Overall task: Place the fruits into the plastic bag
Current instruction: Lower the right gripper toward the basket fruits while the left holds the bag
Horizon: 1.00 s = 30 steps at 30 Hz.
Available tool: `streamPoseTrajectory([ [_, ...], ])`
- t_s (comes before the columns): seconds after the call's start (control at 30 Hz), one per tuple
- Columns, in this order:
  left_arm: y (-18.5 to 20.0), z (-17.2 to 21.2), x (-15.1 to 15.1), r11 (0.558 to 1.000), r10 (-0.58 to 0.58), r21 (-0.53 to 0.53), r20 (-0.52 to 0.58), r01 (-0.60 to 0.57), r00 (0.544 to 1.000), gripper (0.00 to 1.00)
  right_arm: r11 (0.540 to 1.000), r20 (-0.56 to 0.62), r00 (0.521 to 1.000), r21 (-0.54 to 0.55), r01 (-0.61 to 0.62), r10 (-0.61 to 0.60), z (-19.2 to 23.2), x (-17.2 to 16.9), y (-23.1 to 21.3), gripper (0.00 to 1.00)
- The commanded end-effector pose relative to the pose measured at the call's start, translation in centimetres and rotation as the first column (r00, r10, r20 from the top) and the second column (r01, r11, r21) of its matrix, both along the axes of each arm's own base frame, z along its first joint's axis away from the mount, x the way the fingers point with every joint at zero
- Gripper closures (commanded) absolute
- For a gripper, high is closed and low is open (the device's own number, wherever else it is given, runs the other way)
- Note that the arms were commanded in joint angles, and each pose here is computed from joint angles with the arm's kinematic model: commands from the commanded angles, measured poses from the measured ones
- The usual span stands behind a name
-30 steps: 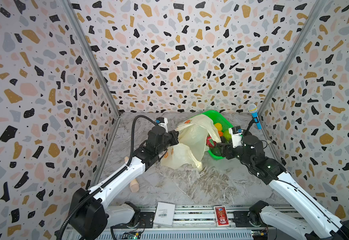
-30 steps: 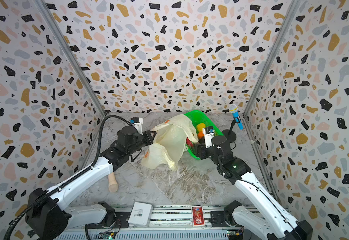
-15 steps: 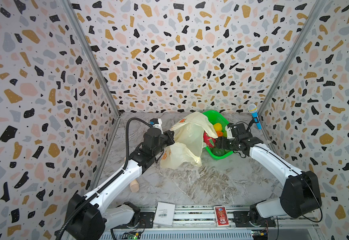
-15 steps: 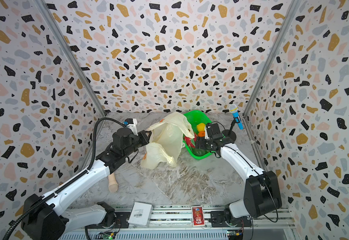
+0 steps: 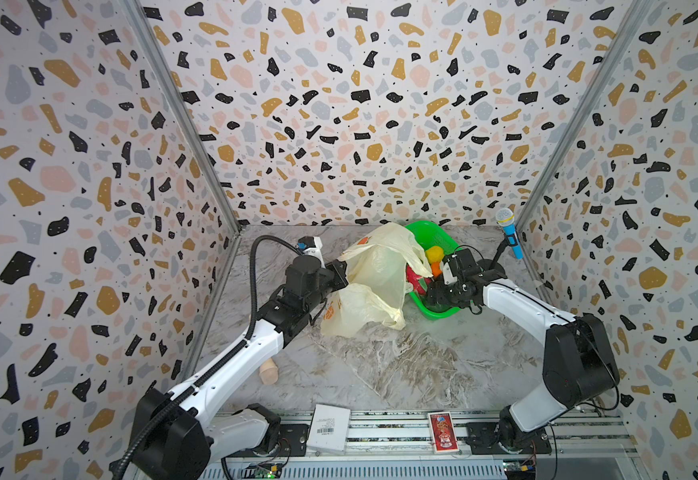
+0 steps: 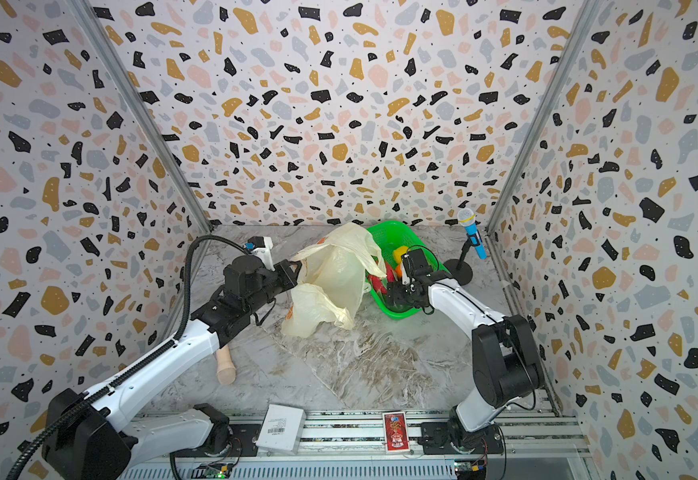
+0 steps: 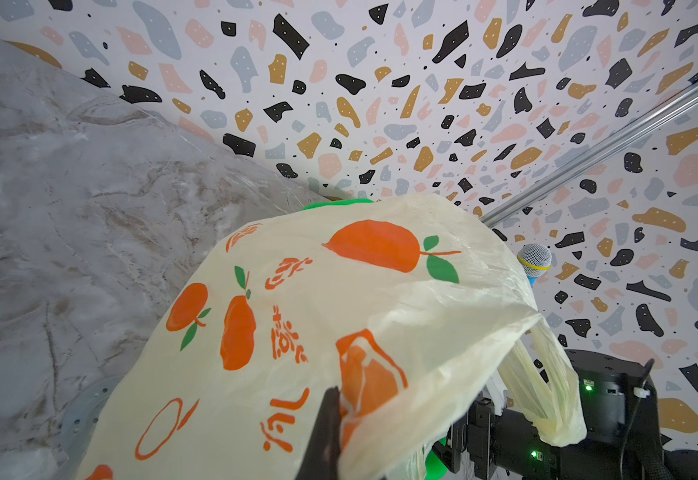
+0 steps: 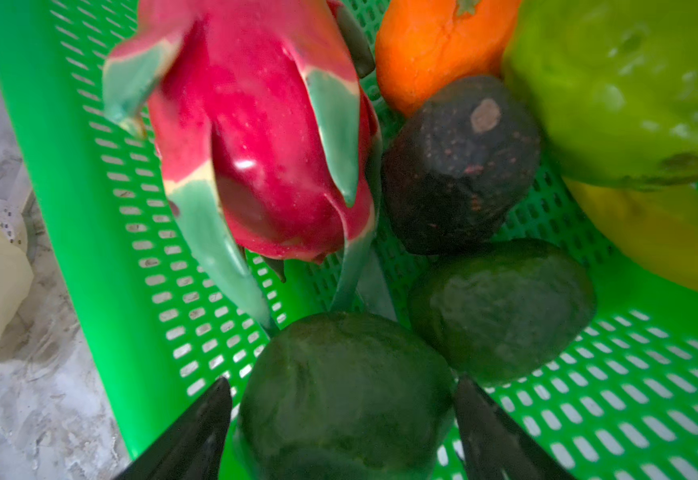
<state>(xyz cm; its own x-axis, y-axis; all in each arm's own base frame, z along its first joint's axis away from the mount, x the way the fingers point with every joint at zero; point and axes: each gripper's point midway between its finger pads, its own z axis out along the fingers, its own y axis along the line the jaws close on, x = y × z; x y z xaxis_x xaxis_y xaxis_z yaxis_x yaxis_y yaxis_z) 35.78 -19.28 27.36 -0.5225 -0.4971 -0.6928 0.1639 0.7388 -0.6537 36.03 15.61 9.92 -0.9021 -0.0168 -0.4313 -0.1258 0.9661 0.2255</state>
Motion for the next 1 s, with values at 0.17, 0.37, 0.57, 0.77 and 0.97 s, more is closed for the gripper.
streamPoseTrajectory([
  [0.17,0.1,0.9,0.3,1.0,0.002,-0.021,0.043,-0.001,0.999,1.0,0.999,-0.078,0.997,-0.031,-0.024,0.022,-1.8,-0.9,0.9,0.33],
  [0.37,0.1,0.9,0.4,1.0,0.004,-0.021,0.04,-0.003,0.999,1.0,1.0,0.025,1.0,0.026,0.004,-0.004,2.0,0.0,0.8,0.58],
  [0.57,0.0,0.3,0.3,1.0,-0.003,-0.023,0.026,0.004,1.0,1.0,0.997,0.11,0.994,0.073,0.017,-0.025,5.6,0.4,0.6,0.6],
  [0.77,-0.2,0.3,0.2,0.999,-0.009,-0.039,0.021,0.01,1.0,1.0,0.987,0.136,0.982,0.103,0.12,-0.133,6.8,3.0,-1.2,0.32],
  [0.97,-0.3,0.2,0.2,0.999,-0.014,-0.034,0.022,0.015,1.0,1.0,0.956,0.185,0.938,0.051,0.289,-0.294,7.3,6.1,-5.9,0.19],
])
